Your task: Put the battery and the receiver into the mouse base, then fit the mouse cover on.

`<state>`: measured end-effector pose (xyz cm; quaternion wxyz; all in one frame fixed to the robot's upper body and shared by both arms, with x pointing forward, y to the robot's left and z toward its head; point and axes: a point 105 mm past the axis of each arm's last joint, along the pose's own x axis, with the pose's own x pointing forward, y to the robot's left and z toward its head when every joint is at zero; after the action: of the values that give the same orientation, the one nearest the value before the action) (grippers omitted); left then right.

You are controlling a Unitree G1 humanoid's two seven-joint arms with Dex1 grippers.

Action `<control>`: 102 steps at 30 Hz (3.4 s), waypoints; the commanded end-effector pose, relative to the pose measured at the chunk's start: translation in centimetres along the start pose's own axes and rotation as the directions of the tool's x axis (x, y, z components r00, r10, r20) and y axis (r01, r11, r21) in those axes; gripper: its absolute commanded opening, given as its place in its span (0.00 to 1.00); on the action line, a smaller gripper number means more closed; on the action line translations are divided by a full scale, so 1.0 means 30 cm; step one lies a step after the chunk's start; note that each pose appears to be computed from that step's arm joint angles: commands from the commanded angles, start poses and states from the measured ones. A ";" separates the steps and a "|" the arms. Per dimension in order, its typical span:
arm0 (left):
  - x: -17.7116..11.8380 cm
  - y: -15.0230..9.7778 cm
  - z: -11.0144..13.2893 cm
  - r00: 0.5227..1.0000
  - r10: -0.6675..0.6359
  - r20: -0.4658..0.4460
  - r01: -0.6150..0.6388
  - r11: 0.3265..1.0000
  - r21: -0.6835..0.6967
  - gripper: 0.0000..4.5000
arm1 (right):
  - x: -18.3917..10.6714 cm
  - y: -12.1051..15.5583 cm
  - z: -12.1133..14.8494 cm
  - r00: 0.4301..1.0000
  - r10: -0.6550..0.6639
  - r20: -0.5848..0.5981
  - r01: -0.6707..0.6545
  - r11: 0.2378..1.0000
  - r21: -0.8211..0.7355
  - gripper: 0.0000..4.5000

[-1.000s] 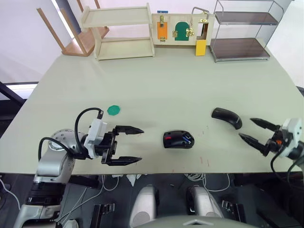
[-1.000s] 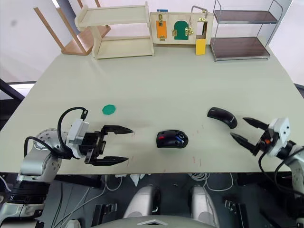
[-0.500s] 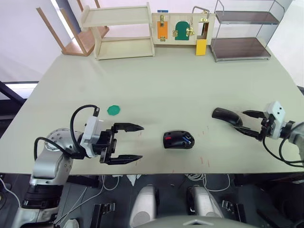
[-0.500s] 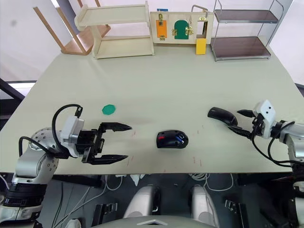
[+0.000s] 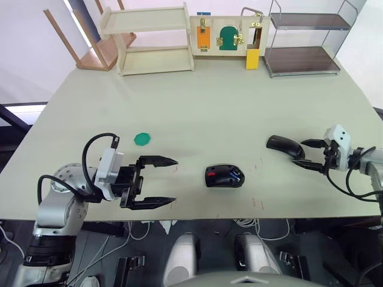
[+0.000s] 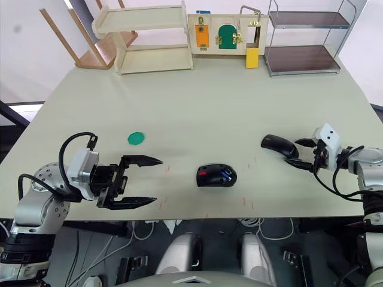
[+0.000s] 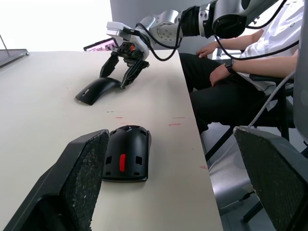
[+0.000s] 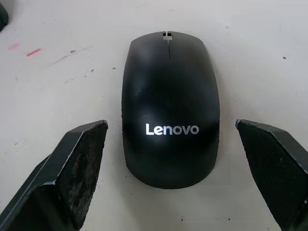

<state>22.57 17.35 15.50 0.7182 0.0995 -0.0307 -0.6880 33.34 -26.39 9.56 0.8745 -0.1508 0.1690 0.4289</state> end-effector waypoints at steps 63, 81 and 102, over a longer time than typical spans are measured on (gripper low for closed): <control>-0.056 -0.001 0.010 0.992 0.115 0.049 -0.110 0.989 -0.102 1.00 | 0.049 0.120 0.199 0.984 0.168 0.062 -0.153 0.968 -0.197 0.50; -0.083 0.011 0.005 0.993 0.116 0.008 -0.115 0.988 -0.100 1.00 | 0.168 0.435 0.394 0.939 0.336 -0.080 -0.344 0.895 -0.285 0.50; -0.078 0.023 0.001 0.996 0.084 -0.021 -0.086 0.991 -0.105 1.00 | 0.268 0.549 0.400 0.857 0.335 -0.391 -0.460 0.839 -0.291 0.50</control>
<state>23.27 19.75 15.49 0.7581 0.0569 0.0090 -0.6496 26.88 -6.60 14.49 0.6815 -0.3327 0.2634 0.5962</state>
